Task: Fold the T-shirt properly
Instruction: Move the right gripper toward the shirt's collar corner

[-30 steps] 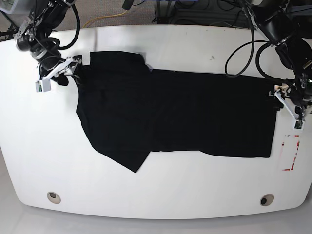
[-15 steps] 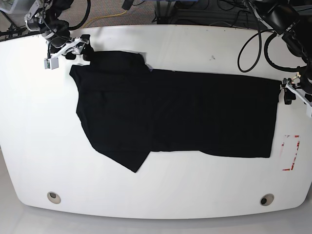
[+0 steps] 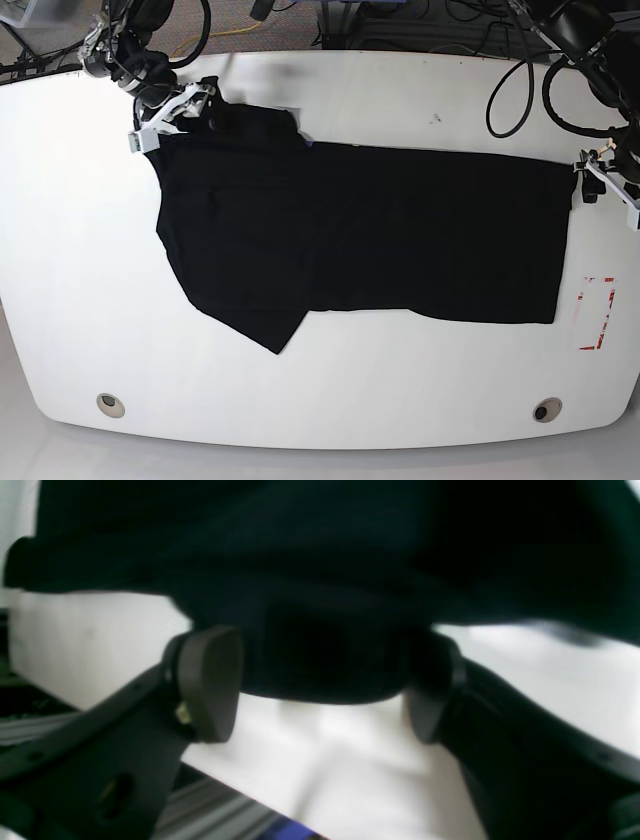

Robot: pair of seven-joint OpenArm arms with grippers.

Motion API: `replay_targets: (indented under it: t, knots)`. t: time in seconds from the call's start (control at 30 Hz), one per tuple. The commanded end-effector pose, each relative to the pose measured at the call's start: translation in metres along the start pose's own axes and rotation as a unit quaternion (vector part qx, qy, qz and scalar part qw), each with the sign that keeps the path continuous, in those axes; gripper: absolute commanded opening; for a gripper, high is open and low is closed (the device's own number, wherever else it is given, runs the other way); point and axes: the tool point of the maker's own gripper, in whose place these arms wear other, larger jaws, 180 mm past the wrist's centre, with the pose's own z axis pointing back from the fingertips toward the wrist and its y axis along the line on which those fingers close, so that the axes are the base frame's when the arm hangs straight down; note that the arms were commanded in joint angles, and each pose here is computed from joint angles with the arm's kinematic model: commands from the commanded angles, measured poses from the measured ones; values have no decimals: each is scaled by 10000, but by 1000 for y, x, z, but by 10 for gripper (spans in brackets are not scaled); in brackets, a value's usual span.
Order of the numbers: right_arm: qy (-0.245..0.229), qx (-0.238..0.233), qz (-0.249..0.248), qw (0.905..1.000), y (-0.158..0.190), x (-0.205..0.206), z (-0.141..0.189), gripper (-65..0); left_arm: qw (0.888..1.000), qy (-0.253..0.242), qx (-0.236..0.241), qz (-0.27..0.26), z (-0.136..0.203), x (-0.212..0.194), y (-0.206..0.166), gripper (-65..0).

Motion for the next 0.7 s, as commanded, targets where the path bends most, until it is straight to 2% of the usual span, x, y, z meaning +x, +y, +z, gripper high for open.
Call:
replay_targets:
  t: [0.0, 0.07, 0.3, 0.43, 0.5, 0.67]
  knots:
    - [164, -37, -127, 9998, 2, -12, -2, -250, 9996, -263, 100, -86, 6, 17, 8, -229]
    - [139, 4, -97, 9999, 4, -8, -5, -365, 9996, -258, 110, -94, 7, 17, 8, -229]
    - [3, 37, 32, 10000, 8, 5, -5, -645, 9996, -240, 111, -93, 6, 16, 8, -229]
    - [-193, -13, 389, 9991, 17, 22, 5, -650, 9997, -199, 102, -89, 6, 13, 8, -229]
    - [-382, -58, 679, 9969, 26, 36, 14, -650, 9998, -167, 89, -105, 6, 10, 7, -229]
    - [-691, -65, 1038, 9922, 37, 64, 20, -650, 9998, -148, 76, -103, 5, 9, 7, -229]
